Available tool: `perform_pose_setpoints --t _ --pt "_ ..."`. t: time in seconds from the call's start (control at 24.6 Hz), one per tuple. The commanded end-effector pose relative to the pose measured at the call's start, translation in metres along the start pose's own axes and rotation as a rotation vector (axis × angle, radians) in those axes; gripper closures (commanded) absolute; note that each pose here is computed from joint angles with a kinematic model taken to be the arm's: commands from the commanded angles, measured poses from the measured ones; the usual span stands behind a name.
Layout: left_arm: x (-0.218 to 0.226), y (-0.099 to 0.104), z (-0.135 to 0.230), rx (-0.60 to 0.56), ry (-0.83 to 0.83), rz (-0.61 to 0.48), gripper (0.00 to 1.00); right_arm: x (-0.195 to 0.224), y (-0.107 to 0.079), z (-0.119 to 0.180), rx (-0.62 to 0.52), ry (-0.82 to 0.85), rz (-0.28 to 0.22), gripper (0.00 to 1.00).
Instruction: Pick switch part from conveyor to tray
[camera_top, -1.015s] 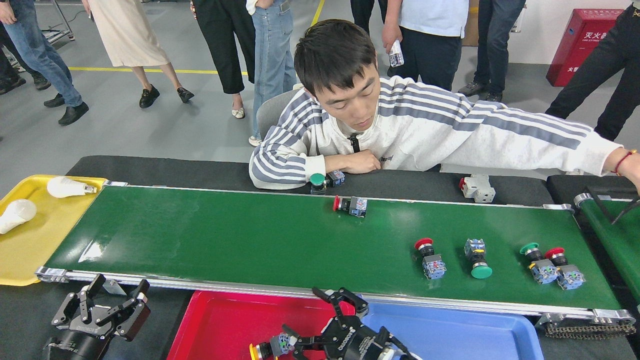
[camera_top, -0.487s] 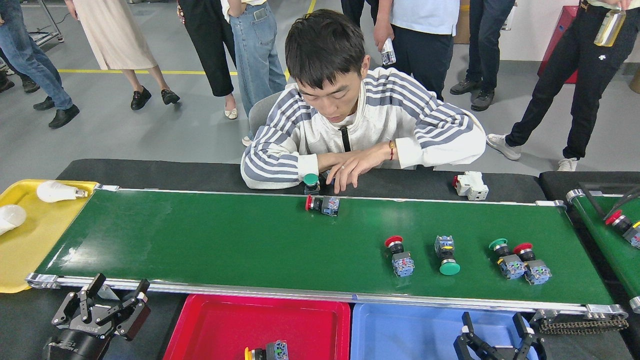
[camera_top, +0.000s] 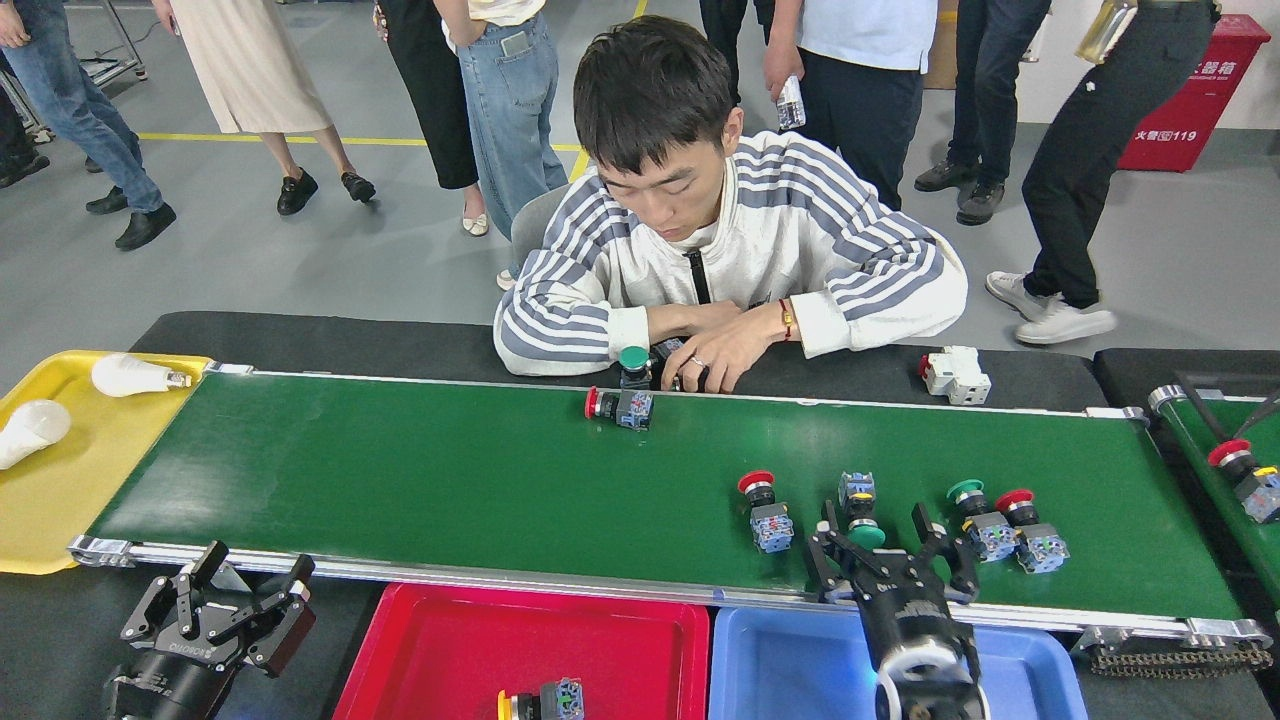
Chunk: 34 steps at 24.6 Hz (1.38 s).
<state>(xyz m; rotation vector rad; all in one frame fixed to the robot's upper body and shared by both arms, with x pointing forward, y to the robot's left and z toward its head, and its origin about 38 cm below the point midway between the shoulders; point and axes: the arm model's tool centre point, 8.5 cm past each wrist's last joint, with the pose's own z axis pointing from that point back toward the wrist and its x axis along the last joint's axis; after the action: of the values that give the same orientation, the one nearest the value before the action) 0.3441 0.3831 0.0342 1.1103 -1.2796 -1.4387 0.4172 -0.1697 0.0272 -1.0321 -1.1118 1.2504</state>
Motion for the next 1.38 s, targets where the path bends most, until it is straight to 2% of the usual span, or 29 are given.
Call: perform_pose_setpoints --t 0.0,0.04,0.16,0.24,0.37,0.45,0.49,0.53,0.57,0.69,0.77,0.89,1.01,1.14,1.18,1.26,1.34 --pt "-0.004 0.010 -0.003 0.023 -0.002 -0.019 0.00 -0.001 -0.004 -0.007 0.000 -0.001 0.029 0.72" --pt "-0.004 0.010 -0.003 0.023 -0.002 -0.019 0.00 -0.001 -0.005 -0.007 -0.002 -0.006 0.031 0.82" --pt "-0.004 0.008 -0.002 0.019 -0.002 -0.017 0.00 0.002 -0.010 -0.007 -0.023 -0.016 0.026 0.95" --pt "-0.004 0.008 -0.001 0.017 0.001 -0.016 0.00 0.015 -0.018 0.000 -0.054 -0.066 0.022 0.97" --pt "-0.004 0.007 0.000 0.017 0.001 -0.013 0.00 0.060 -0.021 0.030 -0.092 -0.260 0.030 0.98" --pt "-0.004 0.007 0.000 0.017 0.001 -0.013 0.00 0.087 -0.024 0.059 -0.120 -0.453 0.048 0.95" --pt "-0.003 0.007 0.000 0.019 0.002 -0.012 0.00 0.098 -0.026 0.074 -0.133 -0.564 0.068 0.72" --pt "-0.003 0.008 -0.001 0.023 0.003 -0.013 0.00 0.105 -0.026 0.086 -0.141 -0.652 0.085 0.23" --pt "-0.001 0.012 -0.002 0.035 -0.001 -0.018 0.00 0.108 -0.027 0.095 -0.145 -0.733 0.101 0.00" --pt "0.009 0.026 -0.007 0.068 -0.025 -0.035 0.00 0.120 -0.023 0.107 -0.133 -0.890 0.111 0.00" --pt "0.026 0.029 -0.013 0.059 -0.056 -0.036 0.00 0.120 -0.024 0.106 -0.136 -0.892 0.106 0.00" --pt "0.066 0.035 -0.025 0.062 -0.113 -0.024 0.00 0.100 -0.031 0.097 -0.150 -0.831 0.052 0.00" --pt "0.106 0.040 -0.035 0.065 -0.149 -0.063 0.00 0.034 -0.035 0.081 -0.166 -0.635 -0.041 0.00" --pt "0.146 0.035 -0.046 0.041 -0.180 -0.080 0.00 -0.044 -0.012 0.098 -0.195 -0.304 -0.193 0.00" --pt "0.154 0.033 -0.049 0.024 -0.182 -0.090 0.00 -0.067 -0.001 0.109 -0.201 -0.182 -0.226 0.01" --pt "0.161 0.031 -0.054 0.000 -0.184 -0.104 0.00 -0.098 0.013 0.128 -0.172 -0.053 -0.213 0.01" --pt "0.160 0.030 -0.058 -0.011 -0.182 -0.102 0.00 -0.119 0.015 0.140 -0.158 0.008 -0.178 0.01"
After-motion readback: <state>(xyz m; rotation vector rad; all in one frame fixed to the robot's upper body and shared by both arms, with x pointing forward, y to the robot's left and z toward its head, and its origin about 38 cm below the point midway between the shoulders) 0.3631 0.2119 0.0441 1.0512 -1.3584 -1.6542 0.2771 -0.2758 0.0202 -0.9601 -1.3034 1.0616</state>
